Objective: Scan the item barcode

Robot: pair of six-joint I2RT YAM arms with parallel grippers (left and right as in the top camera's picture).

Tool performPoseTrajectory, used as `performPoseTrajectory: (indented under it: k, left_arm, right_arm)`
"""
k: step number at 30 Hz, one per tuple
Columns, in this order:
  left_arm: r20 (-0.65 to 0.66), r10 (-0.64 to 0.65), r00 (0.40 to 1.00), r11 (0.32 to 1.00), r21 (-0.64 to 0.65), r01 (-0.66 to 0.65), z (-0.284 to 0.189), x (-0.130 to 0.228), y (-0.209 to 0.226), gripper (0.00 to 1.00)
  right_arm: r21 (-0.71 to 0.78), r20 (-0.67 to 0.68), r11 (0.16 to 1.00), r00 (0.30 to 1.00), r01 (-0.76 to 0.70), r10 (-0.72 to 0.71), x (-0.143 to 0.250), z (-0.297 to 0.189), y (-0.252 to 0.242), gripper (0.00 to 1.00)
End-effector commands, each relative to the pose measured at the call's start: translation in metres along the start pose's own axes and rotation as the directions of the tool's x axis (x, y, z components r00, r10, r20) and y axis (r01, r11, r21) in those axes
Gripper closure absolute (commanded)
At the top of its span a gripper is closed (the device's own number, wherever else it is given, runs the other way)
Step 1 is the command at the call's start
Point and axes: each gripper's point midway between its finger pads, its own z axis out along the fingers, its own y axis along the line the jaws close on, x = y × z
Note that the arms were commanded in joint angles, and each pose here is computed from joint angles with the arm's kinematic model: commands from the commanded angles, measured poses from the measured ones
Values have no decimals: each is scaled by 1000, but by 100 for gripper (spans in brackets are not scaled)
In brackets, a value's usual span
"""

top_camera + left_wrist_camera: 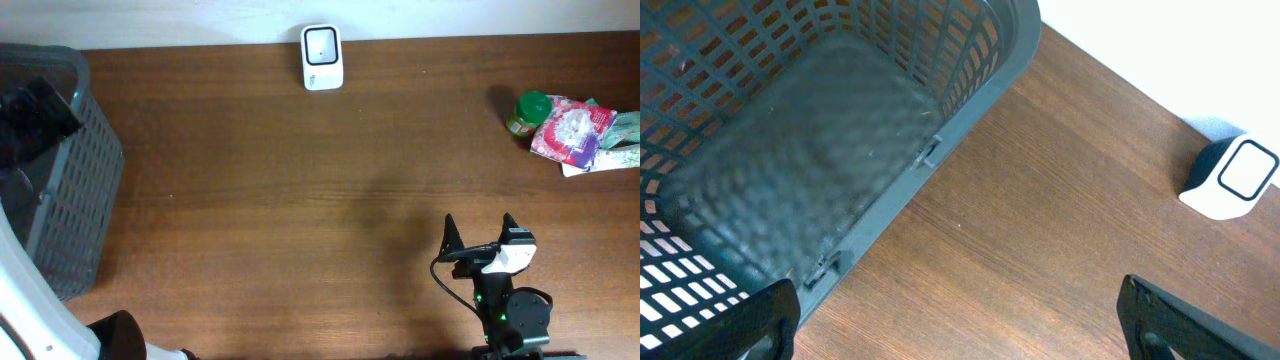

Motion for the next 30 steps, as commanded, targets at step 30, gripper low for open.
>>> performPoseTrajectory:
  k: [30]
  left_arm:
    - [729, 300, 615, 742, 226, -630, 57, 221, -46, 1]
  right_arm:
    - [8, -3, 1000, 1000, 9, -9, 3, 0, -1, 1]
